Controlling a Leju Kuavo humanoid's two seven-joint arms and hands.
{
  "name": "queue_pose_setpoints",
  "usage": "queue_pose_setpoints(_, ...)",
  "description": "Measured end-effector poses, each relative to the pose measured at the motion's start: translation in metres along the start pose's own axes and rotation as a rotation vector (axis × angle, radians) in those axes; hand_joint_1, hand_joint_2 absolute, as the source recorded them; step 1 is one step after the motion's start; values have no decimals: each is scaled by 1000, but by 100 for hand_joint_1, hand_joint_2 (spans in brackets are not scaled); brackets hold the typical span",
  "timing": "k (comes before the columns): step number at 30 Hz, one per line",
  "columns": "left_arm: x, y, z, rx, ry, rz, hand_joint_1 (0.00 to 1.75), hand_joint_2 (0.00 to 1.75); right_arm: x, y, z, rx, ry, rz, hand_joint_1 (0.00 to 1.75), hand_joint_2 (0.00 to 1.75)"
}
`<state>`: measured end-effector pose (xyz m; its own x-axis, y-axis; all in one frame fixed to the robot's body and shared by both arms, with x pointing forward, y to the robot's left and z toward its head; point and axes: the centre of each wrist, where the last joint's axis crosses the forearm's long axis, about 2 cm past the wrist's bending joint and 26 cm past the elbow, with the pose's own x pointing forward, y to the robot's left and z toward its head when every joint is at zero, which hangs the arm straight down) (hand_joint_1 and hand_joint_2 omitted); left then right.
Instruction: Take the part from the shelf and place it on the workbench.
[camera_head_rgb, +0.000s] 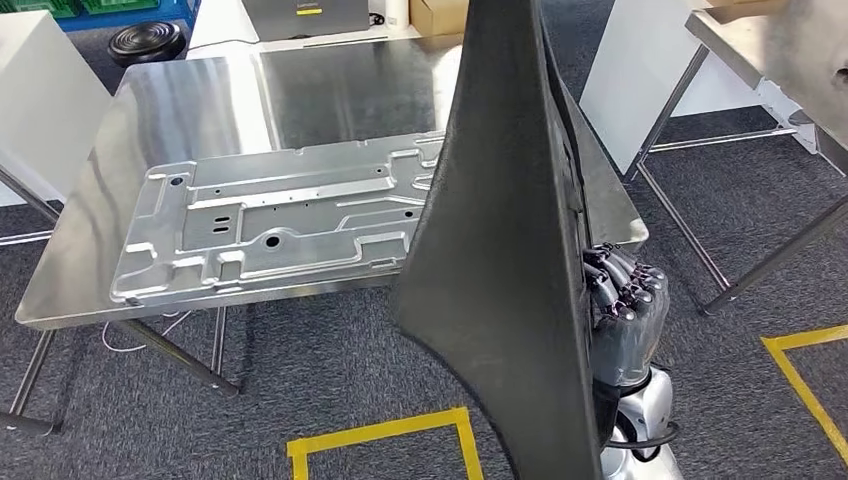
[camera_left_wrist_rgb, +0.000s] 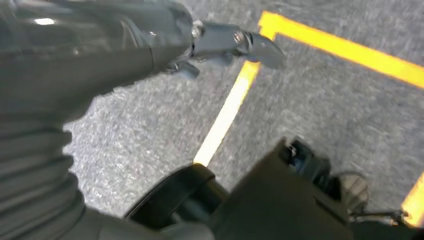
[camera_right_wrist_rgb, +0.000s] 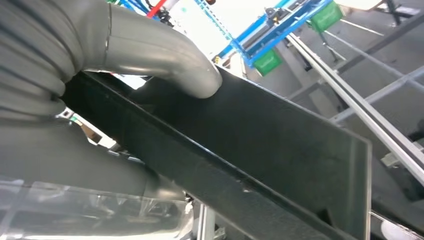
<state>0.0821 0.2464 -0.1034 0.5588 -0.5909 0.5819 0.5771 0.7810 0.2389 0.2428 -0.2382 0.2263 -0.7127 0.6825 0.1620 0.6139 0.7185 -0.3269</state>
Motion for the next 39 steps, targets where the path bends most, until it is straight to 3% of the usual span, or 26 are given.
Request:
queue_pose_setpoints(18,1,0,0,-1,-5,1,0,175,-10,-5,-9,49,0,71,169,175)
queue_pose_setpoints(31,1,0,-1,-14,-38,14,0,175,-67,-29,-78,250,-153,210,169,175)
queue_pose_setpoints(39,3,2,-2,-10,-37,18,0,175,-98,-37,-112,394,-91,176,169,175)
